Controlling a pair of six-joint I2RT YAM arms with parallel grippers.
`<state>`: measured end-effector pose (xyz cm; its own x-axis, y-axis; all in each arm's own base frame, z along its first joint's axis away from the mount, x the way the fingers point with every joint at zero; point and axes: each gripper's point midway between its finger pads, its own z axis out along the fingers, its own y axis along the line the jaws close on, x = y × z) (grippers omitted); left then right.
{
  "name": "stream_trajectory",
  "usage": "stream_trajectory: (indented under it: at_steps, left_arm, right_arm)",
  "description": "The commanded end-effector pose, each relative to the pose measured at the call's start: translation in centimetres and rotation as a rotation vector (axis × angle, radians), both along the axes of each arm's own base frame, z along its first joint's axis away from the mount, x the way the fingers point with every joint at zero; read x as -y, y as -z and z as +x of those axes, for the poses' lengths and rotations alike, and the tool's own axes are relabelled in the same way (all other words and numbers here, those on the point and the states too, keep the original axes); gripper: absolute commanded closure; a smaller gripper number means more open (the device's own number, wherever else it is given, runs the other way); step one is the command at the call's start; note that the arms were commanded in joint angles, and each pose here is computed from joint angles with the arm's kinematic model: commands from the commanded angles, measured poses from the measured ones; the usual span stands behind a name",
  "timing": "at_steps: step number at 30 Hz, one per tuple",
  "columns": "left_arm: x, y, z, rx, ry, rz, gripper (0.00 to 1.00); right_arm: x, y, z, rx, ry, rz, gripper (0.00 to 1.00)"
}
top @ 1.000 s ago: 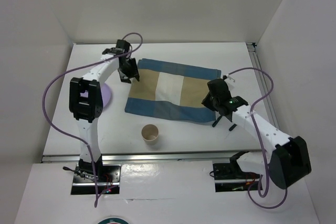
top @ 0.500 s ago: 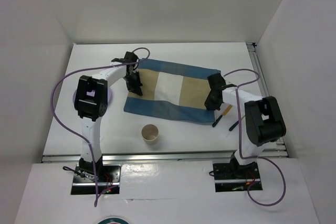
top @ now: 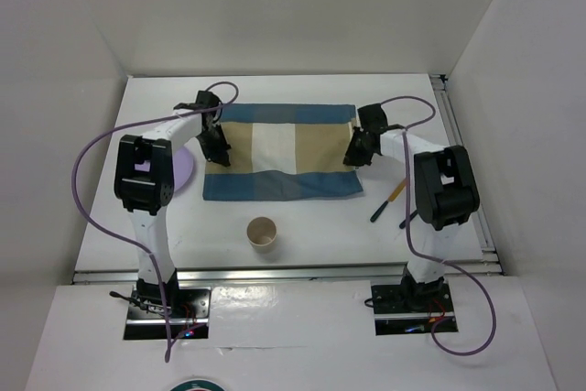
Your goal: Set the dinner table for one person
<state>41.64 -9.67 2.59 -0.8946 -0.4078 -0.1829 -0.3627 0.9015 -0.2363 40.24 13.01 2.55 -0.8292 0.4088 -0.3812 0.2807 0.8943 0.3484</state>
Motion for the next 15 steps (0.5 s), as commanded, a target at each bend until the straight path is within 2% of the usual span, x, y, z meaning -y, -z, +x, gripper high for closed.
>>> stream_trajectory:
  at_steps: [1,5,6,7,8,9,10,11,12,15]
  left_arm:
    - [-0.8,-3.7,1.5,0.078,0.004,0.042,1.0]
    - [-0.6,-5.4,1.8,0.117,0.017,0.032,0.91]
    - [-0.4,-5.9,1.8,0.126,0.02,0.021,0.89]
    - [-0.5,-5.6,1.5,0.117,0.03,0.025,0.81]
    - [-0.5,-5.6,1.5,0.118,0.039,0.028,0.76]
    - [-0.6,-5.2,1.2,0.106,0.039,0.029,0.72]
    - [-0.6,-4.7,0.8,0.091,0.039,0.031,0.68]
    - [-0.5,-4.4,0.4,0.081,0.053,0.025,0.6]
    - [-0.5,-3.9,-0.2,0.06,0.056,0.019,0.56]
    - [-0.4,-3.0,-1.2,0.035,0.059,0.012,0.56]
  right_arm:
    - [2.0,-6.3,4.9,0.184,0.03,0.006,0.78]
    - [3.3,-4.5,7.9,0.132,0.029,-0.046,0.72]
    - [3.3,-5.8,9.7,0.166,0.028,-0.055,0.71]
    - [3.2,-5.5,10.4,0.163,0.014,-0.065,0.71]
    - [3.1,-3.7,11.0,0.128,0.013,-0.07,0.67]
    - [3.0,-4.6,12.4,0.147,0.005,-0.073,0.64]
    - [2.9,-4.4,13.1,0.153,-0.003,-0.078,0.62]
    - [2.9,-2.6,13.3,0.116,-0.005,-0.083,0.6]
    - [2.7,-3.2,14.4,0.135,-0.004,-0.08,0.6]
    - [2.9,-2.1,15.5,0.117,-0.001,-0.074,0.59]
